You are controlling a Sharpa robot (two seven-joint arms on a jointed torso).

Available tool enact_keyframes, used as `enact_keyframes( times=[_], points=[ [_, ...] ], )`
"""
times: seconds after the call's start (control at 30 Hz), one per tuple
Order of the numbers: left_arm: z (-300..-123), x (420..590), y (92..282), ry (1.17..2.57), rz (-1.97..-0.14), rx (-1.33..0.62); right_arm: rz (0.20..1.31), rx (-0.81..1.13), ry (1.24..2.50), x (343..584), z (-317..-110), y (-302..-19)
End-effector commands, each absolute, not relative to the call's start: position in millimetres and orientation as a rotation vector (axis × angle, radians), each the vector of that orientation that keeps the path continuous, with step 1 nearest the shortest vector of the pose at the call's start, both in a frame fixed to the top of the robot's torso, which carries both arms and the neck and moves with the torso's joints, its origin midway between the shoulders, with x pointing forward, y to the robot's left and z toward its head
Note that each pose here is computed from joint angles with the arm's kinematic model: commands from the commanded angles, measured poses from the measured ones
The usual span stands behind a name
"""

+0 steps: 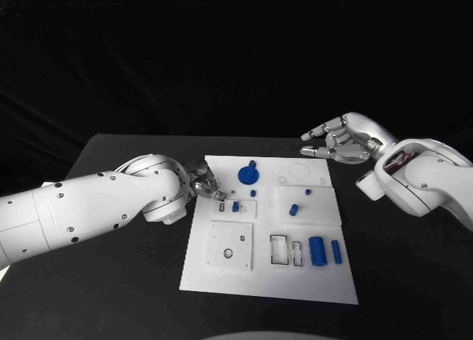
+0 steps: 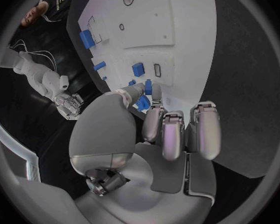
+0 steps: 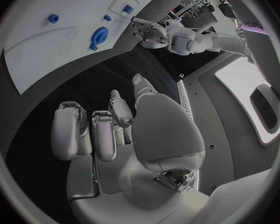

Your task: Assemble the parts on the task board

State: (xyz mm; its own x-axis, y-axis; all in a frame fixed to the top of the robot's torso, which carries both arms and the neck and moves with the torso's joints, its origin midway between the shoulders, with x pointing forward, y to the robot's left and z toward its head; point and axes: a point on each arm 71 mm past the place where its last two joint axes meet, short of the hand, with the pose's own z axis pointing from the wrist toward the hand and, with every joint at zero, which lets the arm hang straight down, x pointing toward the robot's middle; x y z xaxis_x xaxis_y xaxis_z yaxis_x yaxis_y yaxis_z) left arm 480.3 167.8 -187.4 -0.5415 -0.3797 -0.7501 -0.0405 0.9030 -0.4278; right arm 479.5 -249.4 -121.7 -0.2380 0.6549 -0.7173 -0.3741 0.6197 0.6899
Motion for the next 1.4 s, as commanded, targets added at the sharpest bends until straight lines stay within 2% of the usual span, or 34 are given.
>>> enact_keyframes(
  times=[0.03,0.43,1.4],
  points=[
    [-188.5,480.3,166.4,2.098,-0.423,-0.256,0.985,0.238,1.544,479.1,-122.8,-248.3],
    [-197.8,481.2,165.9,2.15,-0.379,-0.216,0.987,0.238,1.546,479.0,-123.5,-247.8],
    [-204.3,478.2,161.1,2.21,-0.371,-0.175,0.99,0.236,1.548,478.6,-123.6,-246.7]
  ],
)
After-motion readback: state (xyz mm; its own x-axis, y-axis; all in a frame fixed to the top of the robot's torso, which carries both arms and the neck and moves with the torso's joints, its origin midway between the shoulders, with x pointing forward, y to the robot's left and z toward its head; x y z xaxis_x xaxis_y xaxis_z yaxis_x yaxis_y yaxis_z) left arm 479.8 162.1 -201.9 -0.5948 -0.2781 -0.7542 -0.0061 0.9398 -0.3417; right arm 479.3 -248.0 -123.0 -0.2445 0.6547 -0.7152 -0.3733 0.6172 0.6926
